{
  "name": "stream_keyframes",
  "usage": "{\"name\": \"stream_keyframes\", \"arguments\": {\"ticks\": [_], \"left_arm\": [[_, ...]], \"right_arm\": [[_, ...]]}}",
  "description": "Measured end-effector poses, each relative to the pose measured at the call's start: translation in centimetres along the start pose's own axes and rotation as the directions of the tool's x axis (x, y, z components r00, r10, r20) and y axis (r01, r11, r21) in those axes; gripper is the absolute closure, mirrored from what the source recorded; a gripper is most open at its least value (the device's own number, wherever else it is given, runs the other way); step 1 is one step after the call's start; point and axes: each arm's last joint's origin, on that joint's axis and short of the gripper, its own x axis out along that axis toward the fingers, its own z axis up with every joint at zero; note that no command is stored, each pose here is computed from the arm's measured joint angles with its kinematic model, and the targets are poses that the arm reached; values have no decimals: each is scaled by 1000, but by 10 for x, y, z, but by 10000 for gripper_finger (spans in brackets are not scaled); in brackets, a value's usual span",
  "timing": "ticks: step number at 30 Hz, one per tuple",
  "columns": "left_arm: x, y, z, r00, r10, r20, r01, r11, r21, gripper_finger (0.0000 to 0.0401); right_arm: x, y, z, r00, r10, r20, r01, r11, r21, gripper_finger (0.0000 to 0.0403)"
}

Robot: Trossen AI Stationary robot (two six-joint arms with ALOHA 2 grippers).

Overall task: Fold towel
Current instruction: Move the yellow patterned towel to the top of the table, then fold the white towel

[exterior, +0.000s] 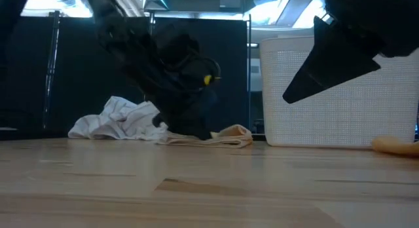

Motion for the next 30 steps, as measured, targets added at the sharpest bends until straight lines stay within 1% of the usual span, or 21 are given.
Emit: {"name": "stream_keyframes", "arguments": {"ticks": [3,6,9,12,14,15,16,17,19,21,23,25,27,30], "left_arm": [[17,20,12,997,25,72,-21,998,-51,263],[25,37,21,994,45,96,-35,994,-99,263],[23,46,28,996,36,84,-29,997,-77,263],[4,38,37,995,-18,94,22,999,-45,263],[-22,26,50,987,-68,143,69,998,1,263],[-37,21,56,983,-73,167,69,997,32,263],[-52,17,58,983,-58,175,49,997,60,263],[-66,15,59,985,-27,172,12,996,89,263],[-95,17,57,984,74,160,-97,986,137,263],[-122,24,53,970,192,147,-214,965,149,263],[-143,36,46,944,311,111,-324,938,125,263],[-156,52,36,909,414,38,-416,903,103,263],[-163,67,29,871,491,-32,-488,870,67,263],[-160,84,15,817,565,-110,-563,825,59,263]], "right_arm": [[0,2,1,1000,11,6,-11,1000,-23,220],[0,2,1,1000,17,9,-16,1000,-21,220],[-1,3,1,1000,20,11,-19,1000,-18,220],[-1,3,1,1000,22,12,-22,1000,-21,220],[-1,3,1,1000,24,13,-23,999,-35,220],[-1,3,1,1000,24,13,-24,999,-40,220],[-1,4,1,1000,26,15,-25,999,-39,220],[-1,4,1,1000,26,16,-26,999,-39,220],[-1,4,2,1000,27,16,-26,999,-37,220],[-1,4,2,1000,27,16,-26,999,-38,220],[-1,4,2,999,27,17,-26,999,-38,220],[-1,4,2,999,28,21,-28,999,-34,220],[-1,5,3,999,32,28,-31,999,-28,220],[0,5,4,999,29,42,-27,999,-39,220]]}}
